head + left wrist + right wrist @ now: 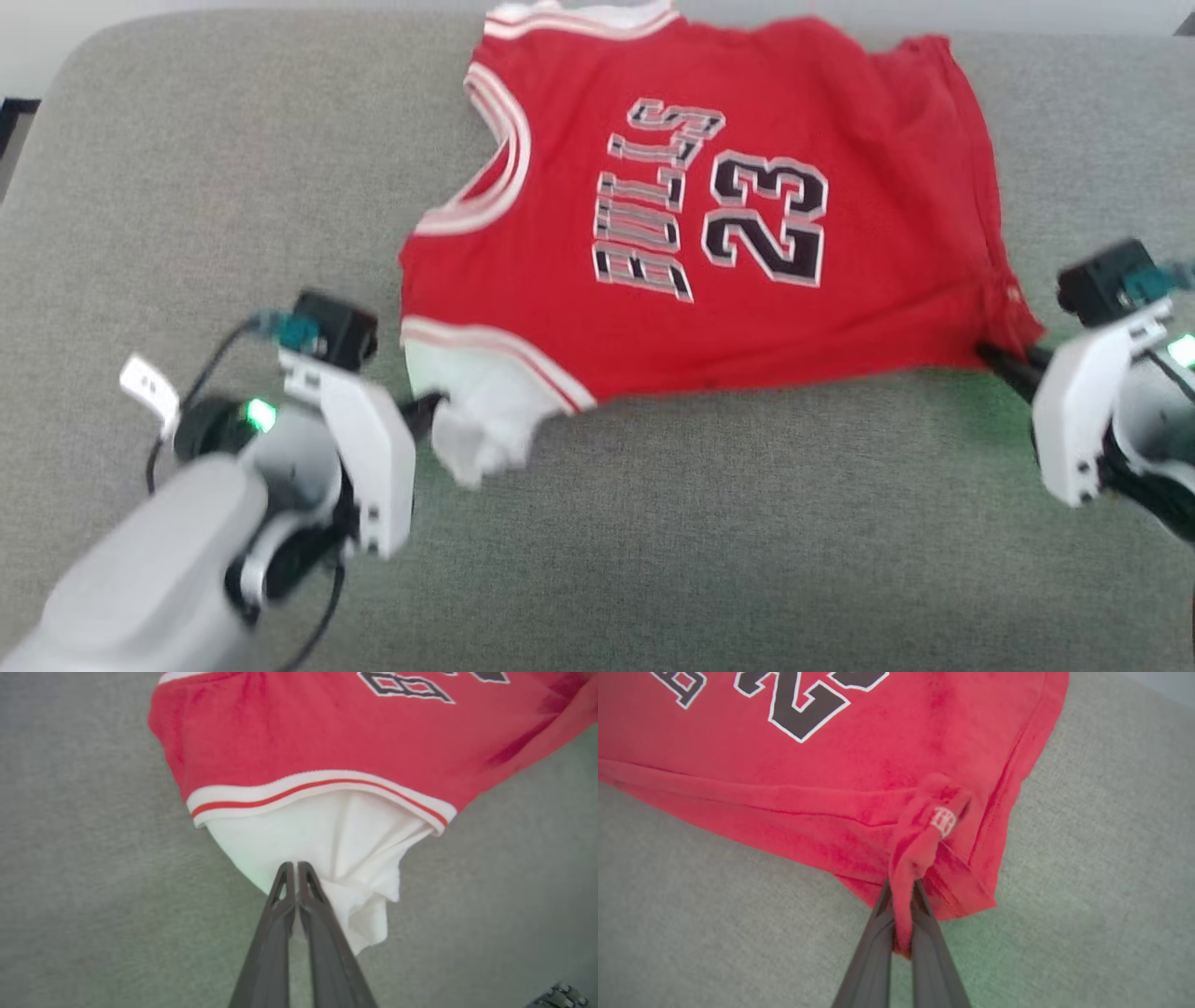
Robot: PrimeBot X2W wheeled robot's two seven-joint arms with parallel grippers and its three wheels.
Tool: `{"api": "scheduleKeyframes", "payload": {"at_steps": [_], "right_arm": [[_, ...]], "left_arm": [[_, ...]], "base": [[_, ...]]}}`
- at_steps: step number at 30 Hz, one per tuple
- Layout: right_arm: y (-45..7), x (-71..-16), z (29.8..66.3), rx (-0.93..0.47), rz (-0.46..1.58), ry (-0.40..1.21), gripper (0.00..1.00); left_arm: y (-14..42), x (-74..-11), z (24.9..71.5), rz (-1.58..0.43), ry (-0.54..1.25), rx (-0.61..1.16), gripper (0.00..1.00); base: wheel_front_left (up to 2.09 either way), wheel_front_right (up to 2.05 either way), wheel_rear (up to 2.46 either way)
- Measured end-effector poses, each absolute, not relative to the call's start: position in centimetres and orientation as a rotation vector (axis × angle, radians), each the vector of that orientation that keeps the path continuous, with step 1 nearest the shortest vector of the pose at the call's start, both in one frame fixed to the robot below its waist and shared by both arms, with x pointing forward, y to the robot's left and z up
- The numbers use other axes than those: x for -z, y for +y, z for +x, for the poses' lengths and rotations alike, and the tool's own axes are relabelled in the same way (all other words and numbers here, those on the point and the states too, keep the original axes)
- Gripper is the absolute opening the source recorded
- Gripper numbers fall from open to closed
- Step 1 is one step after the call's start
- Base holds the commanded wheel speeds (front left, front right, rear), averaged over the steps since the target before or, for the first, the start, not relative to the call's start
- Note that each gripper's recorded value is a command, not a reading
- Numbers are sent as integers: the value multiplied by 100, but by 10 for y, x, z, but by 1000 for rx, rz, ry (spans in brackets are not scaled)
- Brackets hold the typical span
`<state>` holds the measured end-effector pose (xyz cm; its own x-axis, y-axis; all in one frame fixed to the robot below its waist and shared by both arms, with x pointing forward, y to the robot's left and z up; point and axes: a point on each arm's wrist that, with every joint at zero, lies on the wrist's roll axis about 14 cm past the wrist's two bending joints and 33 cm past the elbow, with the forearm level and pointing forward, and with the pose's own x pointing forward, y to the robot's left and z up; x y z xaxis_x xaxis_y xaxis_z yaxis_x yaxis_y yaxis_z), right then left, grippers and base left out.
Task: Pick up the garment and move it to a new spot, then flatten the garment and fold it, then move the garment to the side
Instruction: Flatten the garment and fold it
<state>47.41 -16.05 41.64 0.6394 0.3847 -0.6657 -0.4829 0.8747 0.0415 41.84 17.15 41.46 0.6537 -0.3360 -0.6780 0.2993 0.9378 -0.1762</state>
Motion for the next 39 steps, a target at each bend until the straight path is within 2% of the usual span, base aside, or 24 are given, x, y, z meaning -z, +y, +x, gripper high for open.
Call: {"api": "scheduleKeyframes", "payload": {"at_steps": [10,18,24,33,39], "right_arm": [[-176,-402,388,-543,-116,885,0],[-181,-391,334,-556,-51,1006,0],[-185,-407,349,-515,6,925,0],[-193,-439,395,-439,-4,776,0],[-194,-444,431,-388,-8,742,0]], "left_arm": [[153,-410,321,-150,942,332,0],[148,-403,273,-198,1061,308,0],[159,-422,292,-148,991,290,0],[179,-492,389,96,686,334,0],[170,-494,441,179,642,396,0]], "base": [[0,0,0],[0,0,0],[0,0,0],[0,0,0],[0,0,0]]}}
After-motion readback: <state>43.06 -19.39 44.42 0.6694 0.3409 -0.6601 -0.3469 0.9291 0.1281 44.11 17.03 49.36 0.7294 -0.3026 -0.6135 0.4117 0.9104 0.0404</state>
